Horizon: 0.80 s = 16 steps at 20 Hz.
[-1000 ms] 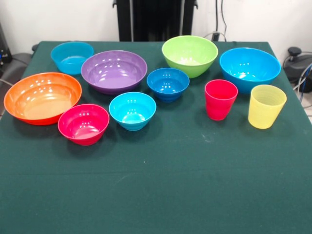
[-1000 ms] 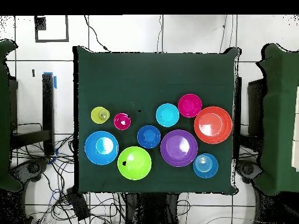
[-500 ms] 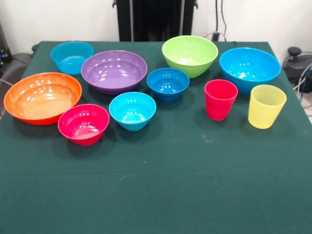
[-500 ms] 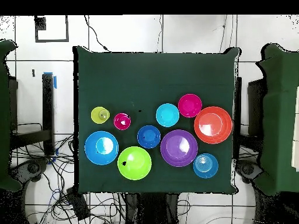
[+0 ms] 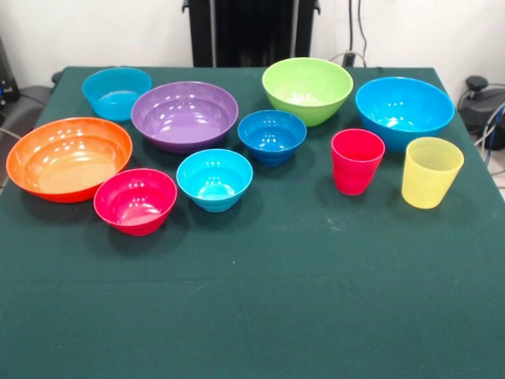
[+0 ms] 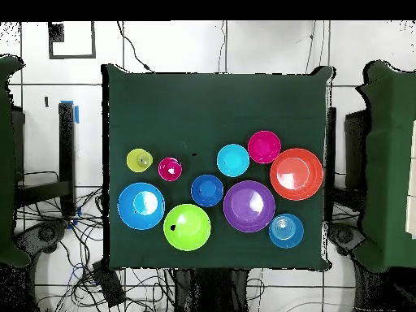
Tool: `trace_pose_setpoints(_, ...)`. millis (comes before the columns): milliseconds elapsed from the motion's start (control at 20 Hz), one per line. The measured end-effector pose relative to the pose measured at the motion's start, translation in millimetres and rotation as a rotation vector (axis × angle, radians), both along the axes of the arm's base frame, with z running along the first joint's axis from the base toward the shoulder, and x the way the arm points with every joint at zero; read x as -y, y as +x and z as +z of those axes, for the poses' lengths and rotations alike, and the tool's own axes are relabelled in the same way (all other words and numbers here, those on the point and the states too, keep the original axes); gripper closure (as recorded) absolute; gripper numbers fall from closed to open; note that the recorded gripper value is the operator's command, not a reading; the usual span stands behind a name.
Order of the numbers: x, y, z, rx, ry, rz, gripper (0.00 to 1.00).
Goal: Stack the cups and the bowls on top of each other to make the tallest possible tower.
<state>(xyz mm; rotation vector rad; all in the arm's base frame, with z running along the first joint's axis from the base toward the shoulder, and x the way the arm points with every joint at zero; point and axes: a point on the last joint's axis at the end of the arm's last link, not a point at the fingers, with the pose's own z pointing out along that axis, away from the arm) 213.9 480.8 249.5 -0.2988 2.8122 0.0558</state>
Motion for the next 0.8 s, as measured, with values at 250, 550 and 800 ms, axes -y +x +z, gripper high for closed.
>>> trace_pose_setpoints(250, -5.5, -1.8, -1.9, 0.017, 0.018, 0.014, 0.00)
trace_pose_setpoints(550, -6.8, -2.8, -2.4, 0.018, 0.021, 0.016, 0.00)
trace_pose_setpoints(800, -6.9, -3.2, -3.7, 0.019, 0.023, 0.018, 0.00)
